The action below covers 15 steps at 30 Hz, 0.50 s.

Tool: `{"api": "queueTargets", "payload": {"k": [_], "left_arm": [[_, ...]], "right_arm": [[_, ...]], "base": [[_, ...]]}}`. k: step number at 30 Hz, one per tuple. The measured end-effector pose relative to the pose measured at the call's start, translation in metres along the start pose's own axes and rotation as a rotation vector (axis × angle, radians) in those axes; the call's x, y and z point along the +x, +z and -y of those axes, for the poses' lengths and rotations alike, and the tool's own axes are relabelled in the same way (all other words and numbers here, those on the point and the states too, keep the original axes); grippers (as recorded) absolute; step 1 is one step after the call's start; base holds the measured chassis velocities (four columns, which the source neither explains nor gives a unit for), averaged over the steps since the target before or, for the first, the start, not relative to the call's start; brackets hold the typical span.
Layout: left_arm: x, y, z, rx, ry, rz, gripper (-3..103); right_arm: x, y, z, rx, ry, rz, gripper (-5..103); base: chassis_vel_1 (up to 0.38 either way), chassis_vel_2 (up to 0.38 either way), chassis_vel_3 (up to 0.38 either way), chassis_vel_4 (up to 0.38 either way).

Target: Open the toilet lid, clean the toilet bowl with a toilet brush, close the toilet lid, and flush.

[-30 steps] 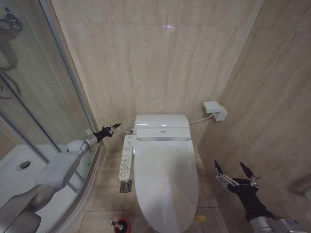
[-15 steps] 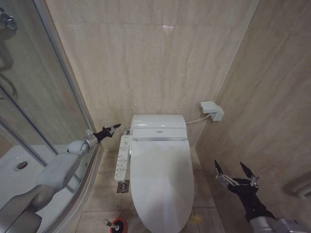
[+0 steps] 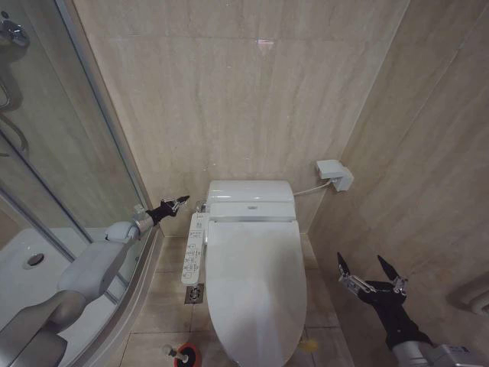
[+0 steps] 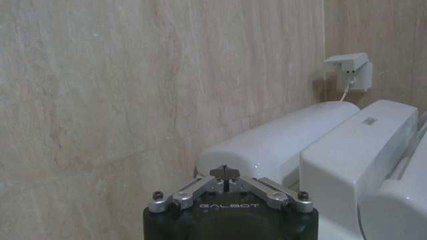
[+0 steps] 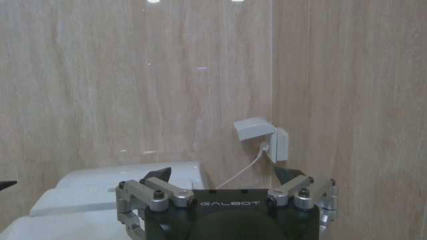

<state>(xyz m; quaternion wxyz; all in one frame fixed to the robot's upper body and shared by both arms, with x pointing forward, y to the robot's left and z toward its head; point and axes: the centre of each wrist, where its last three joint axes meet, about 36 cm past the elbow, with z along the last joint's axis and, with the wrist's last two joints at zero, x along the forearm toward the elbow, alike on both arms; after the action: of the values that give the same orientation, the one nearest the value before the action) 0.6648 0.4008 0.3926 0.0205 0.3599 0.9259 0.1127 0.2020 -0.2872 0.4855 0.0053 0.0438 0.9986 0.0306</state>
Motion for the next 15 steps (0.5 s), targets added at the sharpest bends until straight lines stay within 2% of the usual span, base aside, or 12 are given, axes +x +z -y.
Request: {"api": "queueTargets", "payload": {"k": [15], "left_arm": [[-0.0012, 0.0067, 0.0071, 0.015, 0.012, -0.001, 0]], "right_arm": [[0.0000, 0.0000, 0.0000, 0.000, 0.000, 0.000, 100]], "base": [[0.000, 0.000, 0.000, 0.000]]}}
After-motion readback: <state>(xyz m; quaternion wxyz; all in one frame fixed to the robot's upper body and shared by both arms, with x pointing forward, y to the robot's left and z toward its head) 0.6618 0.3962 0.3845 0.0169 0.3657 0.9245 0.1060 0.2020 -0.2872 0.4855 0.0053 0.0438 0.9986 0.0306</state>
